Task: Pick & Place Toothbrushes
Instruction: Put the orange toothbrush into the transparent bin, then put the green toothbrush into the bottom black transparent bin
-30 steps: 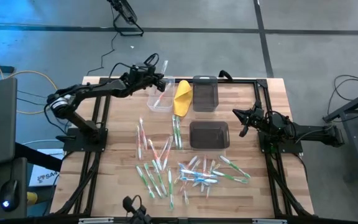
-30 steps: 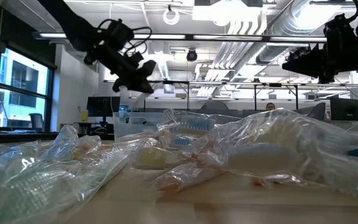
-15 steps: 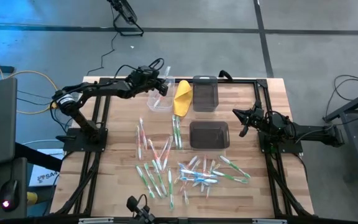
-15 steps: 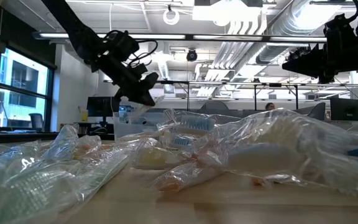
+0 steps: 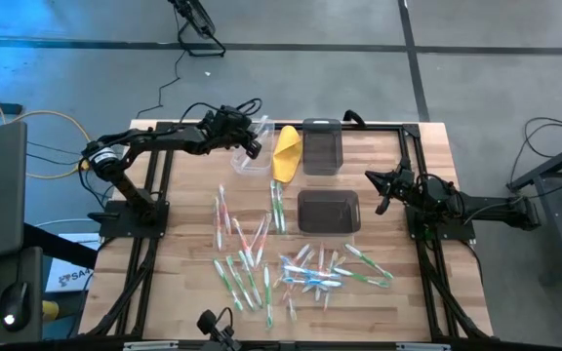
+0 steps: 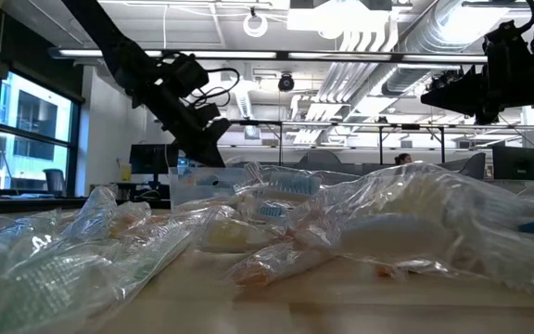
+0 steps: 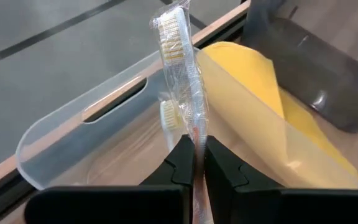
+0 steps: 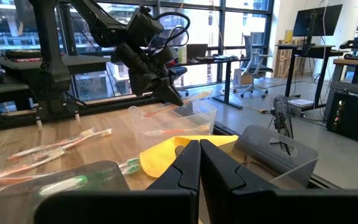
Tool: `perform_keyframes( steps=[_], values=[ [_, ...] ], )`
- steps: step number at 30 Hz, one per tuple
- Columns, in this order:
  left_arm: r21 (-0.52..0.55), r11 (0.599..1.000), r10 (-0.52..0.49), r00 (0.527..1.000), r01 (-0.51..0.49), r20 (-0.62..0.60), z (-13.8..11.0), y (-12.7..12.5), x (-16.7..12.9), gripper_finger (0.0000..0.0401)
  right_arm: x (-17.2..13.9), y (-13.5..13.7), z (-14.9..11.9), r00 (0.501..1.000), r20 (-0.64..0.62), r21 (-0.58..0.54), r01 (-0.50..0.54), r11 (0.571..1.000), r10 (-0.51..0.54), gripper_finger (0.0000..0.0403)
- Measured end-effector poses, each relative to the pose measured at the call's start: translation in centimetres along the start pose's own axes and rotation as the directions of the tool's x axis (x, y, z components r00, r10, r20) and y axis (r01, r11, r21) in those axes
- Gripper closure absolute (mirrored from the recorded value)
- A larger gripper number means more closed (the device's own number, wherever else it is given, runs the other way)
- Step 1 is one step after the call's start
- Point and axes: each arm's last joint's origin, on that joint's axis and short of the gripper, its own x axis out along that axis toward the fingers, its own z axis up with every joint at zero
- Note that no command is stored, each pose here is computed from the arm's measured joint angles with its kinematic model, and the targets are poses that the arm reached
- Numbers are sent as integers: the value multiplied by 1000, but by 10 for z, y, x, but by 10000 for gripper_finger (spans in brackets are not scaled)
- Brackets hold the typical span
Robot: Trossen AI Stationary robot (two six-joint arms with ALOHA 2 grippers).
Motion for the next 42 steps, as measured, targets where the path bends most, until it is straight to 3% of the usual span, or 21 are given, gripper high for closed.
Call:
perform_keyframes(
  steps=[6,11,20,32,42],
  values=[
    [1,1000,5,1000,-5,-29,-3,0,0,372,0,0,0,1000,-1,0,0,1000,0,401],
    [3,998,56,998,-55,-35,-4,2,0,325,0,0,0,1000,0,0,0,1000,0,401],
    [3,998,56,998,-56,-37,-4,2,0,256,0,0,0,1000,0,0,0,1000,0,401],
    [-45,999,-2,1000,2,-6,4,0,-11,285,0,0,0,1000,0,0,0,1000,0,401],
    [-194,979,-74,997,66,-33,12,-2,-45,319,0,0,0,1000,0,0,0,1000,0,400]
  ],
)
